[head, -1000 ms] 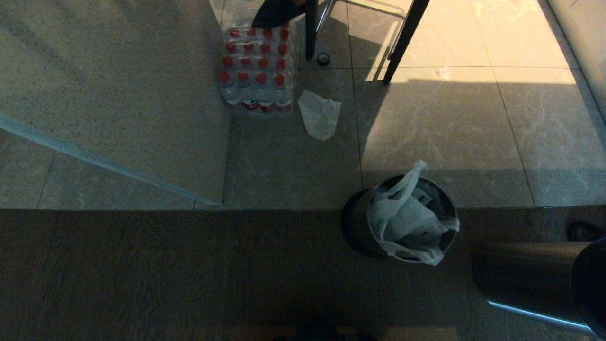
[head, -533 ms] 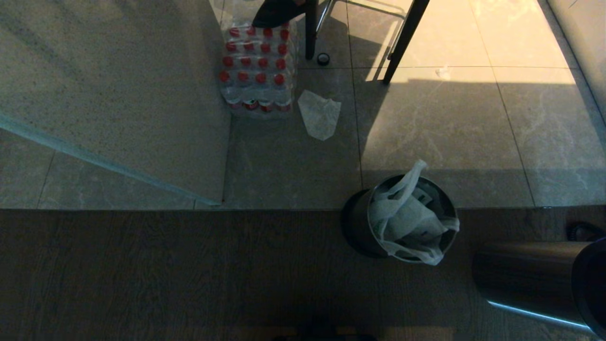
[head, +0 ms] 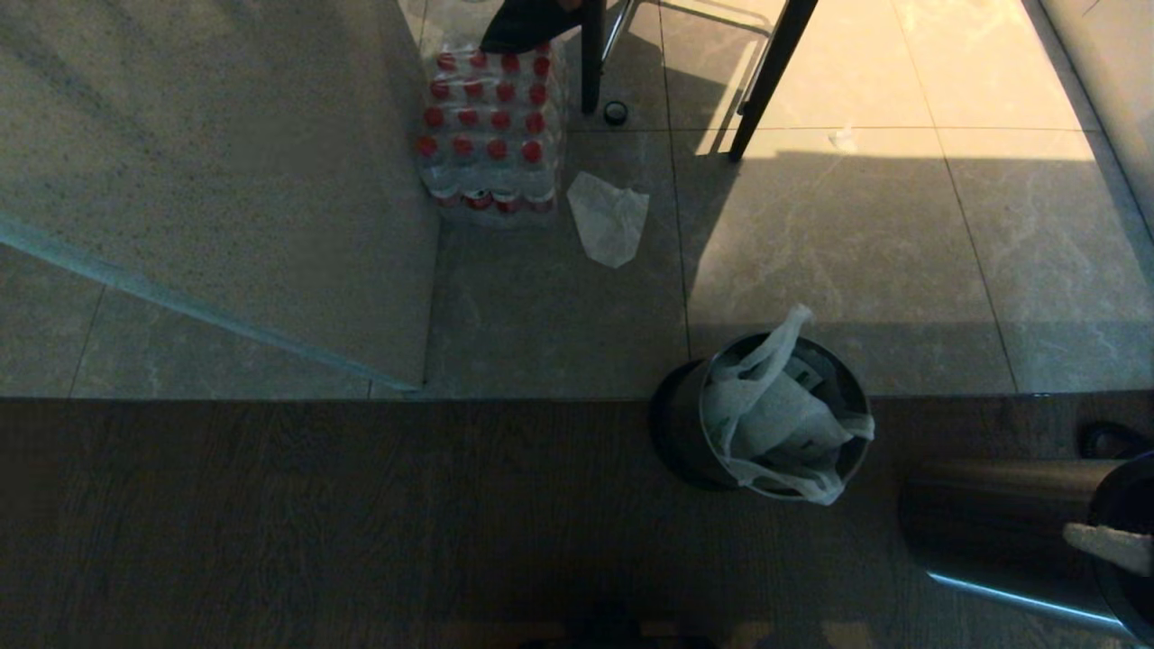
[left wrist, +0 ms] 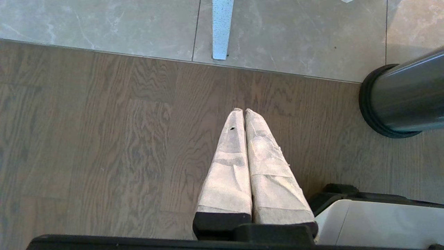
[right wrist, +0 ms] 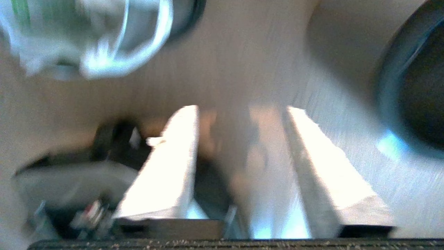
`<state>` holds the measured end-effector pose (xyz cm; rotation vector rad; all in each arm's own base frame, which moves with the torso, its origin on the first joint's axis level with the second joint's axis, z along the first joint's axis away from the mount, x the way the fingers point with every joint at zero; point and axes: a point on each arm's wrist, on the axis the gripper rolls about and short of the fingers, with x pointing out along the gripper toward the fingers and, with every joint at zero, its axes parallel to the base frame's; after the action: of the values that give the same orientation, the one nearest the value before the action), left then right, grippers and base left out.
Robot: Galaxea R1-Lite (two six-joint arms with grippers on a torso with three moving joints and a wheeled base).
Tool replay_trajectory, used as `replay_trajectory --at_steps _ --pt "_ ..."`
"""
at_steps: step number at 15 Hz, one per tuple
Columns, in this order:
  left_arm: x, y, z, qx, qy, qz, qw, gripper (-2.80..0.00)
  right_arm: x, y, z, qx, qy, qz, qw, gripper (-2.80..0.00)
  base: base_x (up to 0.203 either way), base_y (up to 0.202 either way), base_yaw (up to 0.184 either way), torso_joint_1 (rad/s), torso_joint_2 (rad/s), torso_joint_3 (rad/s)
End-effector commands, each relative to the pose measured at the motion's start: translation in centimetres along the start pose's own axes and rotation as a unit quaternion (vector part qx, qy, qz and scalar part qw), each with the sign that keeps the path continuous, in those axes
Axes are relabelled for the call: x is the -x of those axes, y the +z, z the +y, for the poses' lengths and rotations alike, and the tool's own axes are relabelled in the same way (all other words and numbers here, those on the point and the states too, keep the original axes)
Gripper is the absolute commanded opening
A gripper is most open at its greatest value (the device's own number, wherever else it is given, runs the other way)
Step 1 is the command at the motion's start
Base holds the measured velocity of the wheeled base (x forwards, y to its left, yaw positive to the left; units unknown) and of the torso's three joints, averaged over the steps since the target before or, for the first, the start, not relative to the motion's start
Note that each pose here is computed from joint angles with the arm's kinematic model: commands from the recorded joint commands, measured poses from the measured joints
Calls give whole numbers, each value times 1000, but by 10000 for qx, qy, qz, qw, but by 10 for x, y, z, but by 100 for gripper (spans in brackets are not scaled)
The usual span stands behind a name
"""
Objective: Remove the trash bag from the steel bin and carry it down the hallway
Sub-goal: Pick up the trash bag
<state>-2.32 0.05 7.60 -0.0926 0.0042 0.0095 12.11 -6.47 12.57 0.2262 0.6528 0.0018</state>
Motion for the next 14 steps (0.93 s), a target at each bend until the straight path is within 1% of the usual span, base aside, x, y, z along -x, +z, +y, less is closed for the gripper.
replay_trajectory --at_steps 1,2,3,4,6,8,10,11,12,14 --pt "0 0 0 5 0 0 10000 -280 -23 11 9 193 29 298 9994 -280 0 0 0 0 0 0" --pt "0 0 0 5 0 0 10000 -280 -39 17 15 307 -50 338 9989 -280 0 0 0 0 0 0" --pt "0 0 0 5 0 0 10000 -280 -53 23 22 403 -131 261 9988 -280 0 0 0 0 0 0" --pt "0 0 0 5 0 0 10000 -280 -64 29 33 469 -115 99 9988 -280 0 0 0 0 0 0" --pt "0 0 0 5 0 0 10000 -280 -80 43 57 367 -131 -251 9989 -280 0 0 0 0 0 0" --pt "0 0 0 5 0 0 10000 -280 -94 58 71 299 -157 -463 9984 -280 0 0 0 0 0 0" --pt "0 0 0 5 0 0 10000 -280 -100 58 74 -170 -161 -441 9988 -280 0 0 0 0 0 0" --pt "0 0 0 5 0 0 10000 -280 -100 52 72 -341 -181 -330 9987 -280 0 0 0 0 0 0" --pt "0 0 0 5 0 0 10000 -280 -102 46 68 -506 -218 -205 9983 -280 0 0 0 0 0 0" --pt "0 0 0 5 0 0 10000 -280 -105 44 61 -840 -196 -149 9962 -280 0 0 0 0 0 0"
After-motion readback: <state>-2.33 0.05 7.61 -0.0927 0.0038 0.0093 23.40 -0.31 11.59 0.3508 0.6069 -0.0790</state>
